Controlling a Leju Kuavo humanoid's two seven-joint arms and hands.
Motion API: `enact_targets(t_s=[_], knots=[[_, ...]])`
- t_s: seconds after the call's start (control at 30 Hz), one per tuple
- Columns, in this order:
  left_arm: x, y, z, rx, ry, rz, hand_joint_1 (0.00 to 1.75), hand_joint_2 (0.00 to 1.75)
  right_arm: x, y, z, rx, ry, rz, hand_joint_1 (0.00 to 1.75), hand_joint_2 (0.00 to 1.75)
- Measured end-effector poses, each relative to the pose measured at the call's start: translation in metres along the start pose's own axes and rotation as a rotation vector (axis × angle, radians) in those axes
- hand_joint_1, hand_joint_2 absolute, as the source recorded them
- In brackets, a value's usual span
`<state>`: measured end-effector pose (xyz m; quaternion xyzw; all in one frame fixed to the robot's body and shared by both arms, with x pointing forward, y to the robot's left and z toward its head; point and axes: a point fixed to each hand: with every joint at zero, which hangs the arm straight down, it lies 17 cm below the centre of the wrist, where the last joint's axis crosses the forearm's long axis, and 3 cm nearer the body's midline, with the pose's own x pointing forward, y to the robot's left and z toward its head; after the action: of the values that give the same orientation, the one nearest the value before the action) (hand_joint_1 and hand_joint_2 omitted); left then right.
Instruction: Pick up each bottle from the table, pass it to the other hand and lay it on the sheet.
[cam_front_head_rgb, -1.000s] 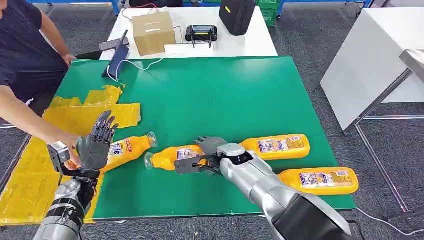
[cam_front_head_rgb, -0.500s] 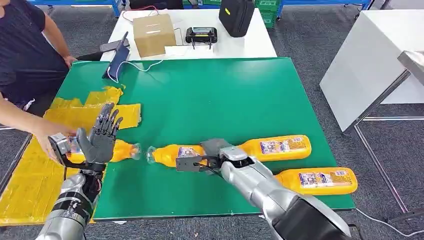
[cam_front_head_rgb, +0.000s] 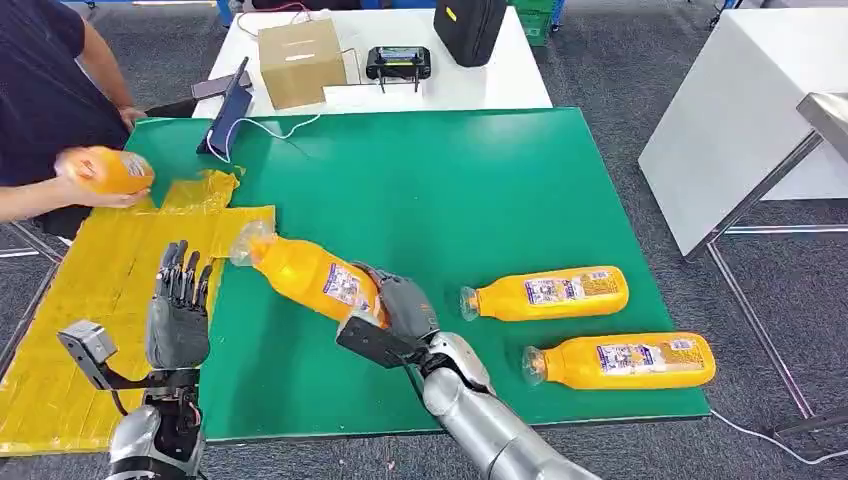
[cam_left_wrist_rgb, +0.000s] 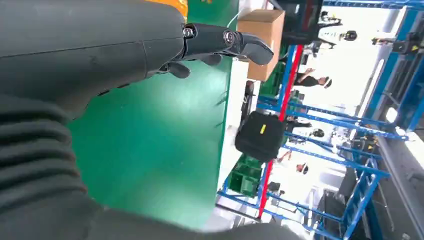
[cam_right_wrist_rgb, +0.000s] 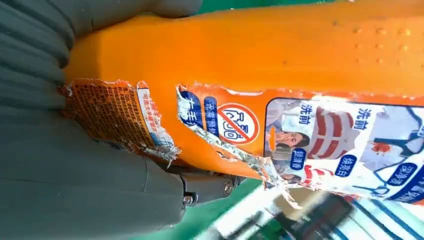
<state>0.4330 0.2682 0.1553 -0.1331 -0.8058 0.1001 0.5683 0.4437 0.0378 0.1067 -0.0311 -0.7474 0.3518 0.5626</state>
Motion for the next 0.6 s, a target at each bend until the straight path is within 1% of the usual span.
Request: enact_targets(t_s=[0.2,0.6], knots=[[0.012,-0.004,0.003,-0.002,-0.029,-0.002,0.0,1.75,0.025,-0.012,-0.002,-0.045,-0.052,-0.044,1.75,1.75],[0.018,-0.011,0.004,-0.01,-0.045,0.0,0.0,1.75,0.04,-0.017,-0.002,-0.065,-0.091,-0.062,1.75,1.75]])
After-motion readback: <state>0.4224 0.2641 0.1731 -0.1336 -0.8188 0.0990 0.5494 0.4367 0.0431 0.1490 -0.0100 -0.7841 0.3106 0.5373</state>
